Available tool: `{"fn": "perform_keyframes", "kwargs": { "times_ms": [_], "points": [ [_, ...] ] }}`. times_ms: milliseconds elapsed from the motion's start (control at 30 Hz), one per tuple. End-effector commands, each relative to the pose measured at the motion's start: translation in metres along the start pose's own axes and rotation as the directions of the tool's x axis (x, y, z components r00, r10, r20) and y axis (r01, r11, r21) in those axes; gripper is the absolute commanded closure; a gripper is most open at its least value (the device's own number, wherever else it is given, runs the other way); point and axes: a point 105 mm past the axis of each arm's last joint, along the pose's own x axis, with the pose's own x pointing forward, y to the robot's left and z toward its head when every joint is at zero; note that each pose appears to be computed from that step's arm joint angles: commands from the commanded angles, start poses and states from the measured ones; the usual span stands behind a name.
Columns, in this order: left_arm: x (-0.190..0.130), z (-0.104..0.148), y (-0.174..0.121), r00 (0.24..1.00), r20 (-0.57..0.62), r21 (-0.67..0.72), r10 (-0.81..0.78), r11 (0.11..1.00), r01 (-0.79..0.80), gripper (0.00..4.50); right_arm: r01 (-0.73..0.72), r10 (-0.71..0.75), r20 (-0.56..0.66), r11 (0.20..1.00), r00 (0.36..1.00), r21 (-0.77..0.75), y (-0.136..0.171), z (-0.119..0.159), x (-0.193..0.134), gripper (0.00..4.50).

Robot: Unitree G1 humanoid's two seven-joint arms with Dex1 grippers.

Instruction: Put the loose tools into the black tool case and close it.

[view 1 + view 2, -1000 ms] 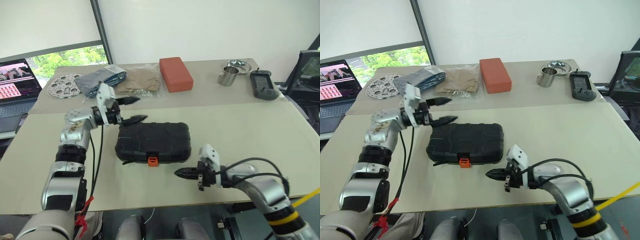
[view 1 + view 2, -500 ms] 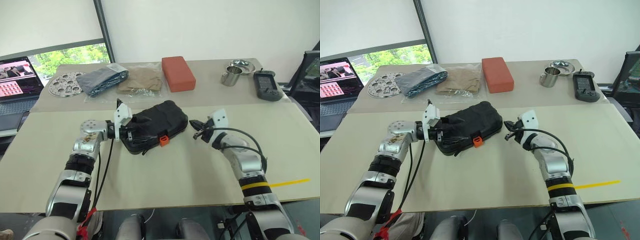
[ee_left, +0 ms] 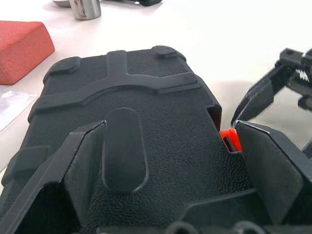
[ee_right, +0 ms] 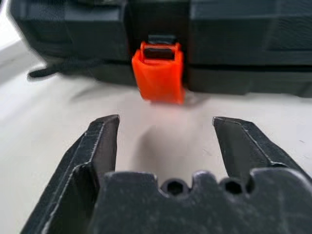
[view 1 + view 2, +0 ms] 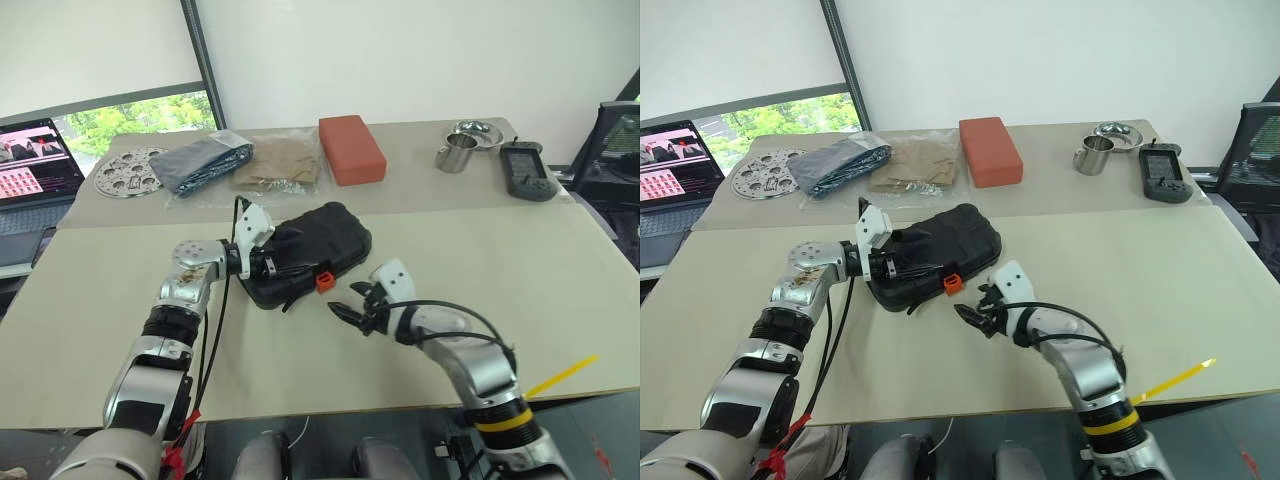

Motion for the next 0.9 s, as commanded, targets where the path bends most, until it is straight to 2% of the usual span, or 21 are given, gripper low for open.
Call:
{"fn": "perform_keyframes", "kwargs": {
  "times_ms": [33,267,367,400,433,500,600,900],
  "points": [
    [0.000,-0.029,-0.003,0.997,-0.077,-0.068,0.020,0.997,-0.025,0.00,0.037,-0.036,0.045,0.999,0.998,-0.028,0.001,0.017,0.005,1.11],
    [0.003,-0.023,0.004,0.997,-0.032,-0.100,0.074,0.992,-0.077,0.00,0.091,-0.089,0.066,0.995,0.994,-0.032,0.000,0.022,0.015,1.11],
    [0.002,-0.023,0.006,0.995,-0.024,-0.115,0.092,0.989,-0.094,0.00,0.083,-0.081,0.059,0.996,0.995,-0.029,0.004,0.021,0.018,1.77],
    [0.002,-0.023,0.007,0.995,-0.022,-0.117,0.098,0.988,-0.100,0.00,0.087,-0.085,0.056,0.996,0.995,-0.031,0.003,0.021,0.018,2.24],
    [0.002,-0.023,0.007,0.995,-0.021,-0.118,0.101,0.988,-0.103,0.00,0.090,-0.088,0.055,0.995,0.995,-0.032,0.003,0.021,0.019,2.45],
    [0.003,-0.023,0.009,0.994,-0.019,-0.118,0.109,0.987,-0.111,0.00,0.092,-0.090,0.066,0.995,0.994,-0.030,0.003,0.023,0.020,3.17],
    [0.003,-0.022,0.009,0.994,-0.017,-0.120,0.112,0.986,-0.114,0.00,0.088,-0.085,0.073,0.995,0.994,-0.041,0.004,0.026,0.020,3.33],
    [0.004,-0.024,0.011,0.993,-0.028,-0.106,0.111,0.988,-0.113,0.00,0.090,-0.083,0.091,0.993,0.992,-0.075,0.007,0.035,0.013,3.33]
  ]
}}
